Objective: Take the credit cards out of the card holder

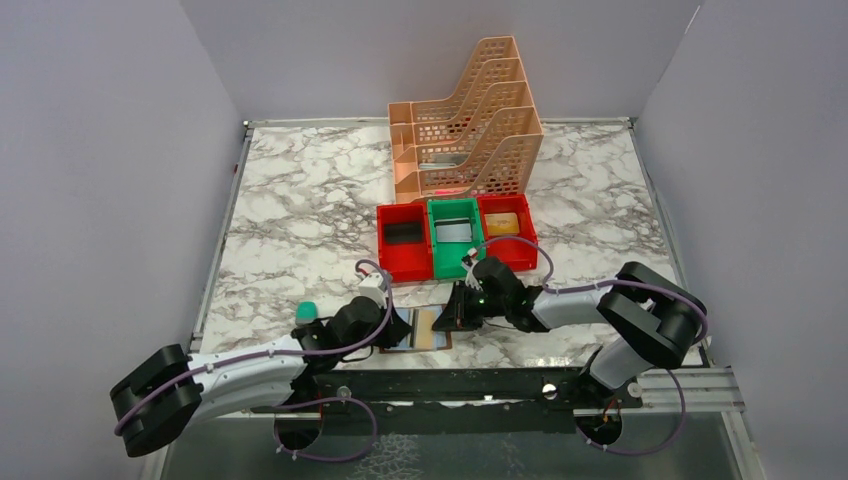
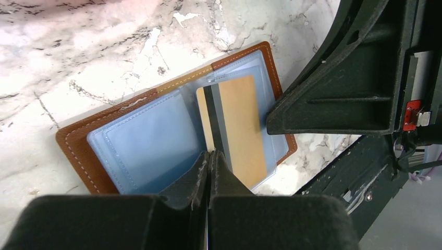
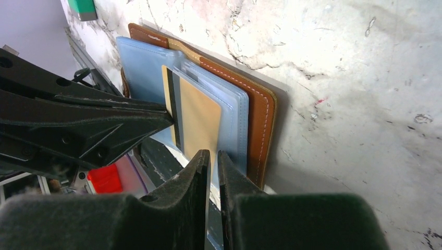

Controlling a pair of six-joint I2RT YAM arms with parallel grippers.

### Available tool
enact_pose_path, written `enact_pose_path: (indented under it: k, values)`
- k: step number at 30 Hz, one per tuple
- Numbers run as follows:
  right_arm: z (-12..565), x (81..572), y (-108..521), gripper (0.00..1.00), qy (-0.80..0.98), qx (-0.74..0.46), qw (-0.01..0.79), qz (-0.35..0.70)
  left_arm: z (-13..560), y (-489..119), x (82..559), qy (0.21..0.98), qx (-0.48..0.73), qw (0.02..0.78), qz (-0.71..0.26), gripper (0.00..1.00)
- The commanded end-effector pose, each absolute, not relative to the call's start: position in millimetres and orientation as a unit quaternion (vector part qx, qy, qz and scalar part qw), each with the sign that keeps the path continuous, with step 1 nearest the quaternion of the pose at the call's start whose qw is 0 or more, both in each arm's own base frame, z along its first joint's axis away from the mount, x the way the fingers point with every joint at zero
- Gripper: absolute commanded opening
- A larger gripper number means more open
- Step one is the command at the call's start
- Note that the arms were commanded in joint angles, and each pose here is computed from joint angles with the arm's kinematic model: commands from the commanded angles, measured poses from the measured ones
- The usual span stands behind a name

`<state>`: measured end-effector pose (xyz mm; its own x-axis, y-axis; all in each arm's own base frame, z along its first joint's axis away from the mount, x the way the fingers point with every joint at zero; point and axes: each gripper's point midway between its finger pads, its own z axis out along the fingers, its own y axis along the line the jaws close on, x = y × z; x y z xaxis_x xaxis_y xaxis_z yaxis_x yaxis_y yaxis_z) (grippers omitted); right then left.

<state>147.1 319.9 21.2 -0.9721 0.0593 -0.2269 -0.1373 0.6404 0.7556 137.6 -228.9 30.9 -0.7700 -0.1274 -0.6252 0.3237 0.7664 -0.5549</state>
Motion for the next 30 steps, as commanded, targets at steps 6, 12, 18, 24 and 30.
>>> enact_pose_path:
  k: [6,12,18,24,30]
  values:
    - [-16,139,277,0.21,0.939,-0.03,0.122,0.321,46,-235,136,0.861,0.07,0.343,-0.369,0.0]
    - [31,143,301,0.27,0.911,-0.1,0.137,0.376,43,-241,133,0.865,0.088,0.329,-0.369,0.0]
    - [62,140,328,0.31,0.869,-0.134,0.139,0.456,41,-246,133,0.865,0.087,0.322,-0.374,0.0]
    - [22,140,320,0.31,0.903,-0.09,0.104,0.407,41,-247,133,0.867,0.083,0.319,-0.373,0.0]
    - [-14,129,292,0.31,0.926,-0.043,0.094,0.364,42,-240,137,0.869,0.068,0.33,-0.362,0.0]
